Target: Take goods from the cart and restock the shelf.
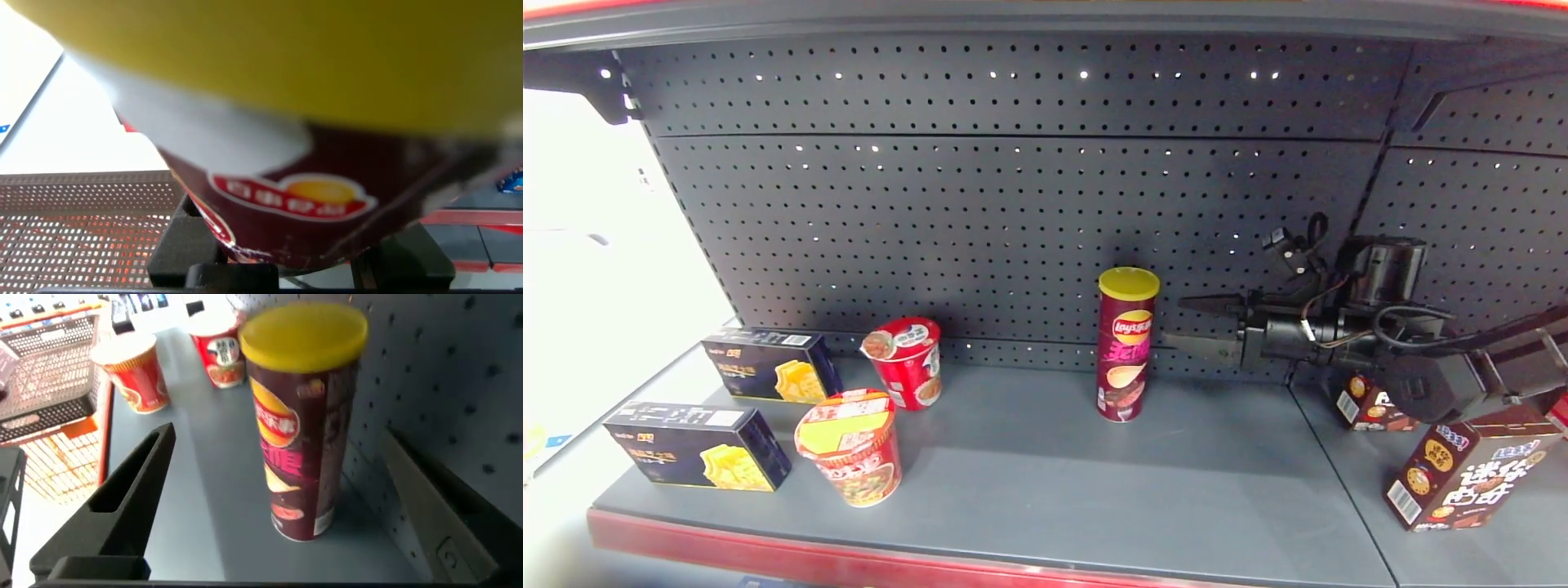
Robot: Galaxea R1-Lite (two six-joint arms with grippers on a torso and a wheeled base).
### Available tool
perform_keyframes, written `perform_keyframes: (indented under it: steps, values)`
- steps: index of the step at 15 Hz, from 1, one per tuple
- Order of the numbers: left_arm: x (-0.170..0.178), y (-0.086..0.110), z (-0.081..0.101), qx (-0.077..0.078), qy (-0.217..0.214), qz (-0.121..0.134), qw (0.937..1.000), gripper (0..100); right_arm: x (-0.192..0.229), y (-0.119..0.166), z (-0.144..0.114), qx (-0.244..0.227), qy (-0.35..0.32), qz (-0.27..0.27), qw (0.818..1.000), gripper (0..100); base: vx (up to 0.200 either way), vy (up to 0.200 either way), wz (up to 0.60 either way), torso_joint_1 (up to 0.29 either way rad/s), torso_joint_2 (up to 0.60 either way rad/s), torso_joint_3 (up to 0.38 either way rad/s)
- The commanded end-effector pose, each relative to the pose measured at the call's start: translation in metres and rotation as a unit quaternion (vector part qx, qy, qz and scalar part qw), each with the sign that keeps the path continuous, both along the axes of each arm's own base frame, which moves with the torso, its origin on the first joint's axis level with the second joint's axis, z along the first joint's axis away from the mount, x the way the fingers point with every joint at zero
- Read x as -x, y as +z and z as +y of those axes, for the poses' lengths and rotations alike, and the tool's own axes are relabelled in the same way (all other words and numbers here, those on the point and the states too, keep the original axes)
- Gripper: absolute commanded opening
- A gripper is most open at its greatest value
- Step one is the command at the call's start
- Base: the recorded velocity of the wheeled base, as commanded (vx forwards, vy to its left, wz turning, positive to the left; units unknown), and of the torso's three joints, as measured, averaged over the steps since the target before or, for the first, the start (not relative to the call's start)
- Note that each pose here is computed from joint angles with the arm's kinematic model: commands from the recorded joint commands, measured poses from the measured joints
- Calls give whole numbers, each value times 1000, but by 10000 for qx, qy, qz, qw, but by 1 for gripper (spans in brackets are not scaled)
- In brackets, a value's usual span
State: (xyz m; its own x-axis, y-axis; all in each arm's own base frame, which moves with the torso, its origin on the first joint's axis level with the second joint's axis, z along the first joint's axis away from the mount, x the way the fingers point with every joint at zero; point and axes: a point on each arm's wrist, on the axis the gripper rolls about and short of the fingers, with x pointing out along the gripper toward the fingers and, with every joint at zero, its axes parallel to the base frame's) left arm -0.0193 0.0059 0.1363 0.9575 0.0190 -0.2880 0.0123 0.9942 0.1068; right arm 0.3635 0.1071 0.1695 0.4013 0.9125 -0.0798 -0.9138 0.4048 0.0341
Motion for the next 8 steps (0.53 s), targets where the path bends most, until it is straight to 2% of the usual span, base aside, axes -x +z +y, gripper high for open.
perform_keyframes:
  steps: [1, 8]
  values:
    - [-1, 0, 0, -4, 2, 34, 10000, 0, -8, -14, 2, 45, 7, 150, 9999, 100, 0, 0, 0, 0, 0, 0]
    - [-1, -2, 0, 2, -34, 74, 10000, 0, -22, -29, 15, 71, 124, 188, 9997, 100, 0, 0, 0, 0, 0, 0]
